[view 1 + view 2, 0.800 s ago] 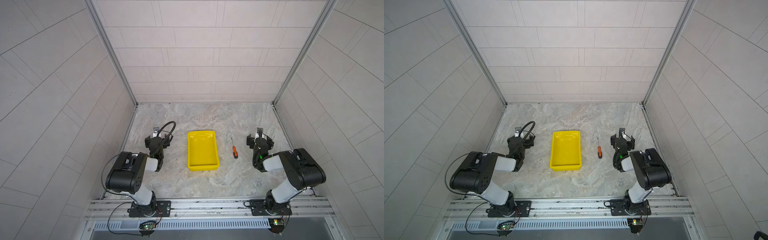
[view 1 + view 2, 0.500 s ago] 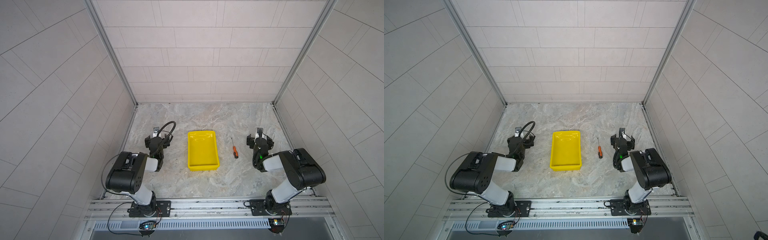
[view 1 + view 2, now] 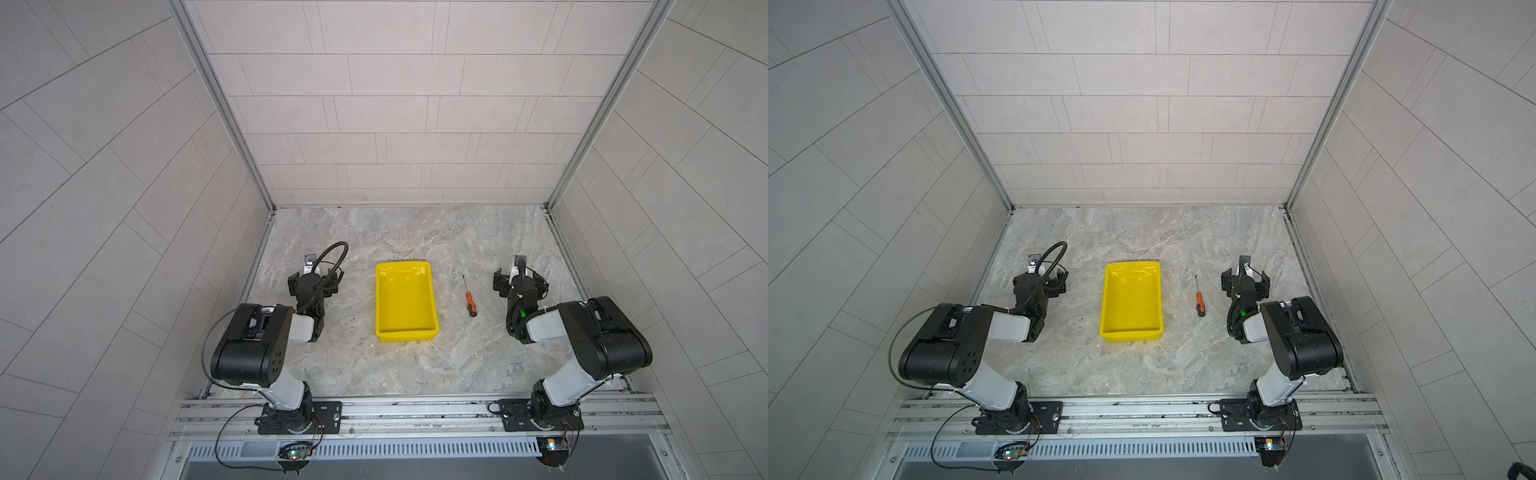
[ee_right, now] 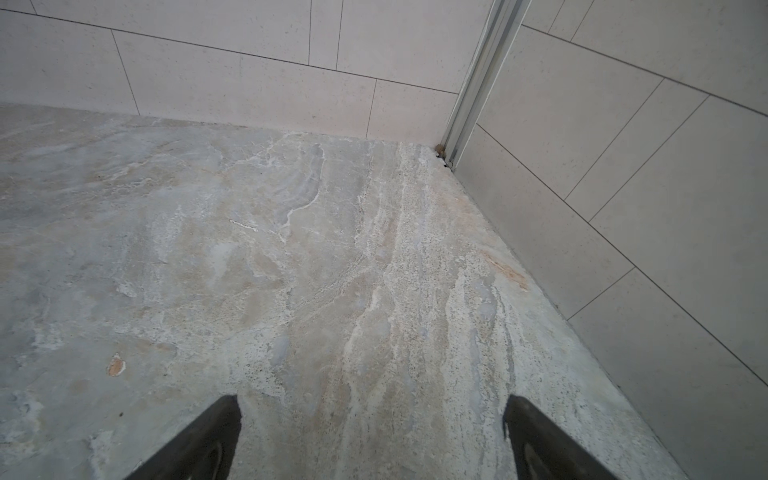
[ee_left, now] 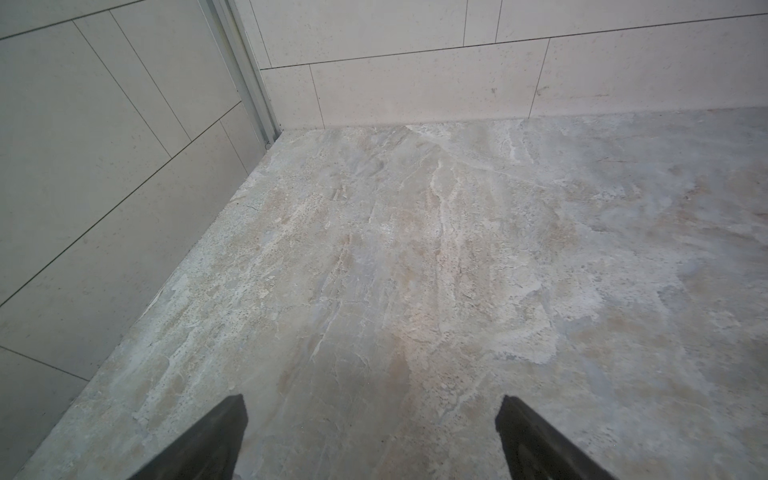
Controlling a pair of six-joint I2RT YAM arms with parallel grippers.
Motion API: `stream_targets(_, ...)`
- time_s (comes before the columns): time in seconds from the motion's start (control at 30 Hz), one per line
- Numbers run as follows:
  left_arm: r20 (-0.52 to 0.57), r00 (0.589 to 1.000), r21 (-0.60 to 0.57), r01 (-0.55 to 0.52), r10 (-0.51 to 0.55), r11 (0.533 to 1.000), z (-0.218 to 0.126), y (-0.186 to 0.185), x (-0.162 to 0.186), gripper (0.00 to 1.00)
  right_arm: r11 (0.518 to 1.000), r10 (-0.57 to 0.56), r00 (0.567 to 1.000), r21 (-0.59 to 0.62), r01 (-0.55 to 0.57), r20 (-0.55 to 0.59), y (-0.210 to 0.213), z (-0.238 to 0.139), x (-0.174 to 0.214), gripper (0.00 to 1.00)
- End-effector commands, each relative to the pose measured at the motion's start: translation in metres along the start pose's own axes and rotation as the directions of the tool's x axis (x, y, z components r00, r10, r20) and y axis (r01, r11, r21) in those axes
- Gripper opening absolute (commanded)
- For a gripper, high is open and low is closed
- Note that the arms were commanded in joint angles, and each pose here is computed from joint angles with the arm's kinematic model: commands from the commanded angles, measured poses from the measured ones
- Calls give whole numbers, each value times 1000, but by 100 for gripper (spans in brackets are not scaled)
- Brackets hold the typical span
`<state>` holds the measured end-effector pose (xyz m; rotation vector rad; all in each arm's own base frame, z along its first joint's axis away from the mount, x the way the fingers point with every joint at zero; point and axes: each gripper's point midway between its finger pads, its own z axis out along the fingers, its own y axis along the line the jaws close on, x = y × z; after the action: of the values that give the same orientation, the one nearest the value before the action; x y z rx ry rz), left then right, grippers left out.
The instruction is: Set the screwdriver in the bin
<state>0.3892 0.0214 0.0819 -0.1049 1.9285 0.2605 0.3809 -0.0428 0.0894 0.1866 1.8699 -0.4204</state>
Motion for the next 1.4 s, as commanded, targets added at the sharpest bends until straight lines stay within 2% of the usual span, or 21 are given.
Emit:
stream_targets(0.0, 22, 1000, 9, 14, -14, 1000, 2, -1, -9, 100, 1000, 3, 1000, 3, -3, 17, -2, -1, -7, 99)
stream_targets(0.27, 28, 1000, 11, 10, -10, 1000, 1, -1, -9, 100, 1000, -11, 999, -16, 12, 32, 2, -3, -9, 99)
stream_targets(0.43, 94, 995, 55, 11, -16, 998, -11, -5, -13, 100, 998, -12, 996, -59, 17, 91, 7, -14, -13, 99)
stream_targets(0.6, 149, 988, 44, -38, 31, 998, -42, -8, -35, 100, 999, -5, 981, -42, 13, 194, -1, -53, -35, 99)
stream_targets(0.67, 144, 987, 86, -80, 67, 993, -52, -18, -50, 100, 1000, -16, 983, 2, 16, 184, 0, -67, -43, 99)
stream_targets(0.7, 156, 987, 80, -63, 50, 995, -57, -18, -63, 100, 999, -37, 985, -12, 40, 170, 6, -73, -48, 99)
stream_targets(0.8, 82, 997, 85, -6, -1, 996, -81, -21, -80, 100, 983, -108, 994, -148, 111, 33, 26, -94, -62, 99)
stream_targets(0.87, -48, 999, 152, 33, -26, 988, -106, -26, -79, 100, 986, -32, 997, -168, 19, -76, 18, -112, -71, 99)
stream_targets(0.93, -127, 988, 199, 113, -89, 973, -130, -25, -79, 100, 988, 70, 981, -124, -93, -180, 1, -128, -68, 99)
stream_targets(1.0, -187, 958, 155, 248, -218, 956, -150, -13, -70, 100, 981, 187, 932, 11, -194, -309, -26, -143, -33, 99)
stream_targets(1.03, -239, 938, 150, 292, -252, 945, -159, -11, -58, 100, 972, 228, 913, 27, -233, -340, -29, -145, -17, 99)
stream_targets(1.07, -262, 938, 213, 286, -228, 934, -166, -20, -51, 100, 965, 230, 899, -35, -261, -373, -21, -144, -7, 99)
stream_targets(1.13, -322, 928, 314, 294, -190, 903, -174, -38, -24, 100, 953, 251, 871, -51, -299, -423, -17, -143, 13, 99)
stream_targets(1.17, -348, 918, 327, 308, -190, 893, -173, -43, -8, 100, 953, 249, 864, -48, -299, -438, -15, -143, 23, 99)
stream_targets(1.23, -373, 898, 273, 345, -231, 898, -167, -38, 2, 100, 952, 236, 864, -70, -296, -444, -9, -140, 39, 99)
stream_targets(1.3, -394, 895, 246, 320, -207, 915, -165, -35, 2, 100, 950, 250, 867, -63, -306, -431, -11, -142, 32, 99)
stream_targets(1.37, -440, 869, 165, 325, -225, 931, -162, -27, 12, 100, 952, 242, 883, -75, -295, -403, -9, -141, 33, 99)
